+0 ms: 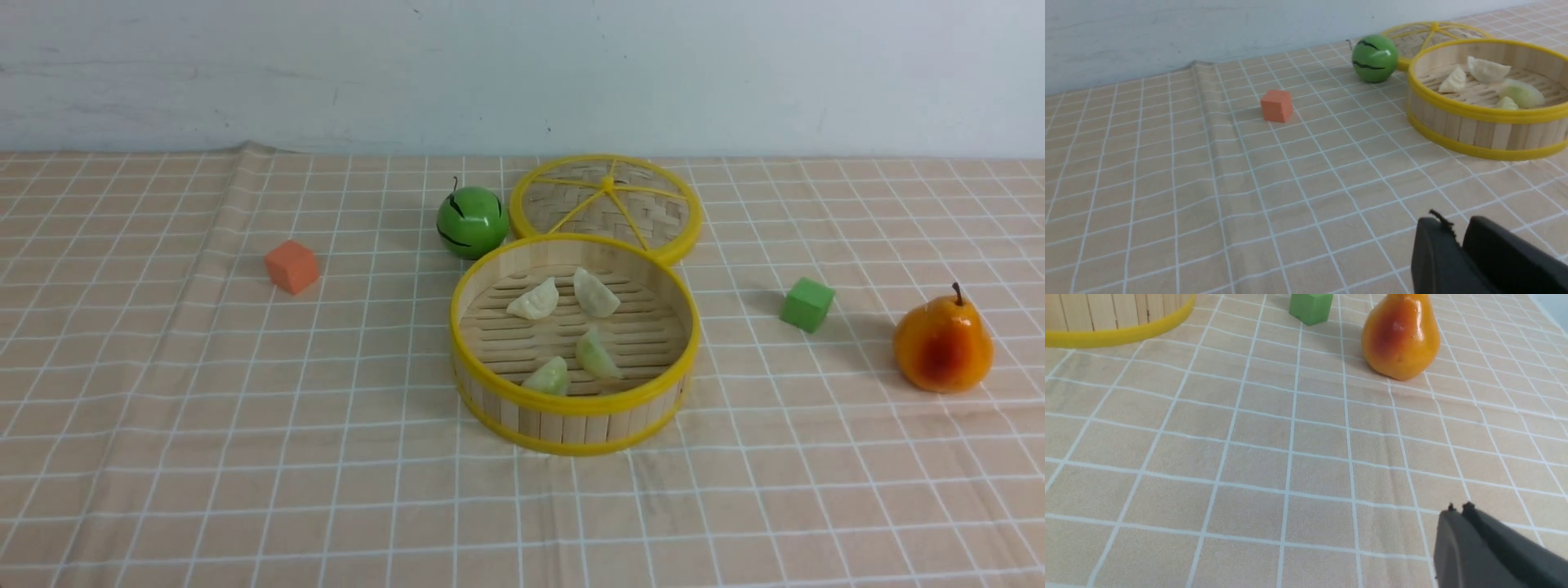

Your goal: Put the dumplings into the steamer on the table with the brown tablecloth.

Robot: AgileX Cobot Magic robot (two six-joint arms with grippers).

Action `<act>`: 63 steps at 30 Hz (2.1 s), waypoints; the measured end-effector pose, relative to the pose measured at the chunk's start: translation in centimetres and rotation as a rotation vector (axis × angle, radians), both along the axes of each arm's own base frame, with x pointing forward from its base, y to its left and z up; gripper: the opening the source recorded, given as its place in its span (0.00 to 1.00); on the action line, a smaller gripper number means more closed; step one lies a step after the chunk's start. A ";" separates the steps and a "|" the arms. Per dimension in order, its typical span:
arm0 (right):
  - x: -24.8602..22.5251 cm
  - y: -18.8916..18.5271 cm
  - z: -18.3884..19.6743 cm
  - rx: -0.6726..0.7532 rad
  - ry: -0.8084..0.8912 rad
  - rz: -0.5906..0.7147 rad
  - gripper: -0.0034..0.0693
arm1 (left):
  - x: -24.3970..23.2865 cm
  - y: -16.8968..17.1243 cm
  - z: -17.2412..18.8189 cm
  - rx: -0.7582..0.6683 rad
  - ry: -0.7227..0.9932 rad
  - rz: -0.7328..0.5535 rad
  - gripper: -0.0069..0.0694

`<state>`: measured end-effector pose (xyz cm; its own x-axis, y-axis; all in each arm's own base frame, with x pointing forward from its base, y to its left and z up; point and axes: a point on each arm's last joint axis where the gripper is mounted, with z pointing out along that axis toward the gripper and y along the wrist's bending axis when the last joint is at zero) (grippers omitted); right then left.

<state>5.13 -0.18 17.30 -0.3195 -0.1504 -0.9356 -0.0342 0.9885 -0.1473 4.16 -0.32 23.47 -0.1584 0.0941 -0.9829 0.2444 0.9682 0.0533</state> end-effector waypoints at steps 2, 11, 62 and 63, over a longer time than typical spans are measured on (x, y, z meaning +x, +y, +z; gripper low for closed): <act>0.0 0.0 0.0 0.001 0.000 0.000 0.04 | 0.5 -0.2 -1.2 -0.062 -0.013 0.061 0.22; 0.0 0.0 0.0 0.001 0.000 0.000 0.05 | 1.2 -0.3 -5.6 -0.274 0.092 0.192 0.22; 0.0 0.0 0.0 0.001 0.000 0.000 0.14 | 1.0 -0.6 -6.7 -0.176 0.190 0.145 0.07; 0.0 0.0 0.0 0.001 0.000 0.000 0.14 | 1.0 -0.6 -6.7 -0.176 0.190 0.145 0.07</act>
